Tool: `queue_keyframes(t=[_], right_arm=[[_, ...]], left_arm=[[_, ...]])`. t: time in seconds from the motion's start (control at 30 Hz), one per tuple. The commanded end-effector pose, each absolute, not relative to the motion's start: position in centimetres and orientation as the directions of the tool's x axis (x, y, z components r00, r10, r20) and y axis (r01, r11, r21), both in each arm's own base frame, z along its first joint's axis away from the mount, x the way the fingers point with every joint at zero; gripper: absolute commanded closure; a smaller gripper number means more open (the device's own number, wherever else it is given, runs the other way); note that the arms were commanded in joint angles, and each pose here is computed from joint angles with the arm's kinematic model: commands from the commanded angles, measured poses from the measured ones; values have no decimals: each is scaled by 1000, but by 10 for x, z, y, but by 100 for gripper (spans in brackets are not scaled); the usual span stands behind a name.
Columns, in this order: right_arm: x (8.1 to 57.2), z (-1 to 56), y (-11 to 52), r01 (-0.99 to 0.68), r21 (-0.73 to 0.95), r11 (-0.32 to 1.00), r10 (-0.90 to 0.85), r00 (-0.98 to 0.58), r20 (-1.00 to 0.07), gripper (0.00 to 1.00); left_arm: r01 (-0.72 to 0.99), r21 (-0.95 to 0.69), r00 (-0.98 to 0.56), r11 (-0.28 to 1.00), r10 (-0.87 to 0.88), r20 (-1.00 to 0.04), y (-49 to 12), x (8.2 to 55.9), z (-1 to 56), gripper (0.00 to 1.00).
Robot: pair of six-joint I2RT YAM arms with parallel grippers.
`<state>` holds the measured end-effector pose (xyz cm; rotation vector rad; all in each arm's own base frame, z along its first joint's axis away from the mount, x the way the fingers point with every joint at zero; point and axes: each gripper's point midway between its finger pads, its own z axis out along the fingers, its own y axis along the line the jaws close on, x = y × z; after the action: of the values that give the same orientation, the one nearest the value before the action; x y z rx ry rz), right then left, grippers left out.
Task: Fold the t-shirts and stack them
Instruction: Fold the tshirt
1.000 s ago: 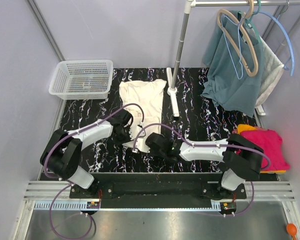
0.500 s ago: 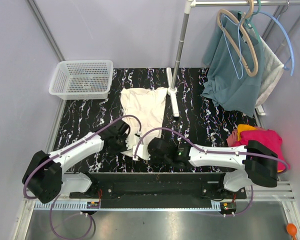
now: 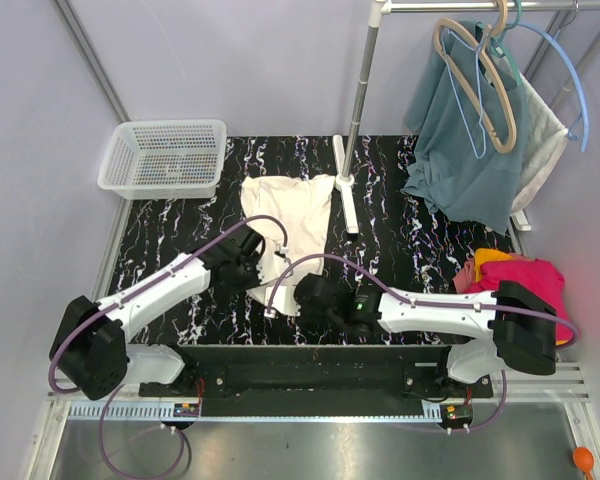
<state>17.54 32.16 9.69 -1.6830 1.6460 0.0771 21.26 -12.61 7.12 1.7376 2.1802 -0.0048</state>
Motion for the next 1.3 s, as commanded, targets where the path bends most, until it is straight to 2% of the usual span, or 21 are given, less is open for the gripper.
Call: queue_keyframes(t=[0.0,0.2,0.53,0.8,1.0,1.27], right_arm=[[200,151,331,-795,-564,221,-786,197,-586,100],[236,187,320,-724,-611,321,-777,168,-607,100],[285,220,302,-639,-654,405,-781,130,-611,100],[331,220,297,-615,-658,435,-787,96,-610,100],[379,205,290,-608,-645,462,-792,45,-609,100],[429,184,271,-586,-650,483,-806,-8,-592,100]], left_arm=[[906,306,-171,292,914,-367,-147,251,102,100],[874,361,-183,327,907,-378,-144,278,121,100],[823,418,-215,386,891,-400,-130,337,149,100],[805,439,-220,399,888,-404,-138,402,159,100],[796,439,-252,416,888,-384,-134,458,144,100],[770,464,-274,437,884,-378,-129,504,138,100]])
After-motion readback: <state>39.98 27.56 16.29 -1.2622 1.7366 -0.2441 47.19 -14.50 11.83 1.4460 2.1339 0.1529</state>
